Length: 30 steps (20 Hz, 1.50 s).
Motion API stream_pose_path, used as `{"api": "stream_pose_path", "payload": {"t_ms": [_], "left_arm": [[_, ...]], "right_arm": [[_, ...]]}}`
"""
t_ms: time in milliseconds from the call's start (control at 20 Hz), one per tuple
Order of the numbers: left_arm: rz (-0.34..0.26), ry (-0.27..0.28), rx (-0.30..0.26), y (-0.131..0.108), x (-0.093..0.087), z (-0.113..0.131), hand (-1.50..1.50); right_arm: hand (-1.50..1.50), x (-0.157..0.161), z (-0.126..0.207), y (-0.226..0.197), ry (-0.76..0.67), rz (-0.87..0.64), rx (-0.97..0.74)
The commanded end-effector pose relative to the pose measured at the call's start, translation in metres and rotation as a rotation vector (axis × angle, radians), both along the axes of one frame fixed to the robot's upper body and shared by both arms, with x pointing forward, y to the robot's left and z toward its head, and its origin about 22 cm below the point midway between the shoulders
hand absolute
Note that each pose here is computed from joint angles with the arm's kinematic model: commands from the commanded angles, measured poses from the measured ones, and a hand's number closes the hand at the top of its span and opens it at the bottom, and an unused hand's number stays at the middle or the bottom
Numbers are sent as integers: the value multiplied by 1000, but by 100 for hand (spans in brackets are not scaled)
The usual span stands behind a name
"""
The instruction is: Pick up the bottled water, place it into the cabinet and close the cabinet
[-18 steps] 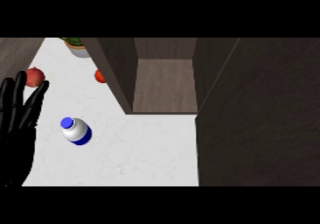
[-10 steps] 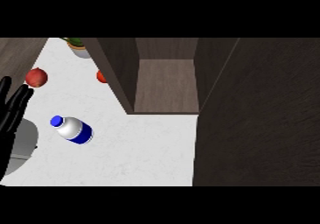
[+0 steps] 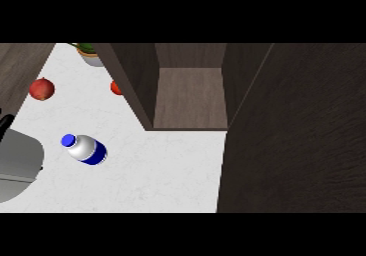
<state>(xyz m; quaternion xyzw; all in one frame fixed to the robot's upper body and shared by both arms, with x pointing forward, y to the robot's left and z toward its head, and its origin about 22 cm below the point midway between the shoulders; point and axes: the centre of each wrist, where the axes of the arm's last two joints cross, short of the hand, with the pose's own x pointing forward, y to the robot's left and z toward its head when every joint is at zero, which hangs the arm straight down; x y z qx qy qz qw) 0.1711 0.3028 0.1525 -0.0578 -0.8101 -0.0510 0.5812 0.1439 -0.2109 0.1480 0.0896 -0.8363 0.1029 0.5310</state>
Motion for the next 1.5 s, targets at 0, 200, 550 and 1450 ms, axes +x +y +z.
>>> {"api": "stream_pose_path", "payload": {"t_ms": [0, 200, 550, 1450], "left_arm": [[-2, 54, 7, 3, -8, -13, -150], [4, 78, 4, -9, -19, 12, -150], [27, 127, 69, 6, -14, -11, -150], [115, 235, 118, 23, 41, -86, -150]], "right_arm": [[-150, -27, 24, 16, -3, 20, 2], [-150, -25, 10, 26, 4, 10, 3], [-150, -34, 33, 14, 18, 16, 14], [-150, -33, 37, 30, 14, 35, 15]]}}
